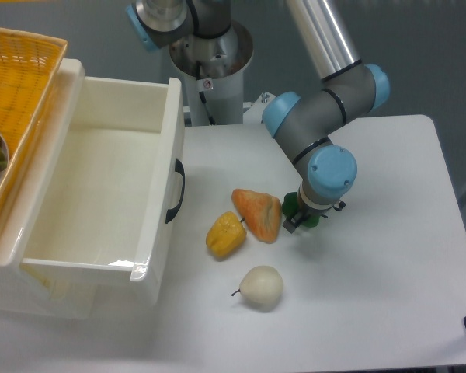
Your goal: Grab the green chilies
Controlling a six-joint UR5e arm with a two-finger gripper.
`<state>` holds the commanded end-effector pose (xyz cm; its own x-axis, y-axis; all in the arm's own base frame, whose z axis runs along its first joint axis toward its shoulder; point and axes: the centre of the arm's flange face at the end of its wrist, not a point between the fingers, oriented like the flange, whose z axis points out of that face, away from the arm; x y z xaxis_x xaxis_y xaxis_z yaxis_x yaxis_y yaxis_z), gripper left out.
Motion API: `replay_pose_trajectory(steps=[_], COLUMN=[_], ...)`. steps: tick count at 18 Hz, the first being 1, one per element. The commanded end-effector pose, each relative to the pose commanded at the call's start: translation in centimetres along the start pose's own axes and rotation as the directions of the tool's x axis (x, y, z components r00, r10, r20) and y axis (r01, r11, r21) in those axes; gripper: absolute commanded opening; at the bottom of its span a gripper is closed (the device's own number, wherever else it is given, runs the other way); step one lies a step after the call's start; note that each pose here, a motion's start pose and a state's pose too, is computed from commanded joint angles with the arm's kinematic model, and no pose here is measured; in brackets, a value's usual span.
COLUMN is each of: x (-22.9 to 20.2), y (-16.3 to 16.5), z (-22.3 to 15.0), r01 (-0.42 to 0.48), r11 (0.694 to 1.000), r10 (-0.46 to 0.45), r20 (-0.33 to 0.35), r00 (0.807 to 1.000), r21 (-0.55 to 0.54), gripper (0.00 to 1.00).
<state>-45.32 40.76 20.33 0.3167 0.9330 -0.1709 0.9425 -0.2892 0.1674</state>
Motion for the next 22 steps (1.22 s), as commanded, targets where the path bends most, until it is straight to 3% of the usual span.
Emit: replay_pose_trajectory(steps=[5, 6, 10, 11, 13, 19, 22], x=[-0.2, -0.3, -0.5, -0.6, -1.2, -1.9, -2.2], y=[0.0, -0.1, -0.3, -0.5, -0.6, -0.7, 0.1], z=[0.1, 0.0, -0.4, -0.5, -1.0, -4.3, -6.9], r01=[0.010, 0.014, 0.019, 0.023, 0.030, 0.008, -0.108], r11=[1.000, 1.000, 1.000, 1.000, 0.999, 0.997, 0.987], r10=[-0.010, -0.014, -0.019, -0.023, -0.030, -0.006, 0.110], r20=[0.000, -0.001, -0.004, -0.006, -0.013, -0.028, -0.017], r00=[1.000, 1.000, 1.000, 1.000, 0.999, 1.000, 0.994], r21=[-0.002, -0.001, 0.007, 0.010, 0.016, 0.071, 0.119], gripper=[0.81, 0.72, 0.55, 0.31, 0.17, 0.14, 0.14])
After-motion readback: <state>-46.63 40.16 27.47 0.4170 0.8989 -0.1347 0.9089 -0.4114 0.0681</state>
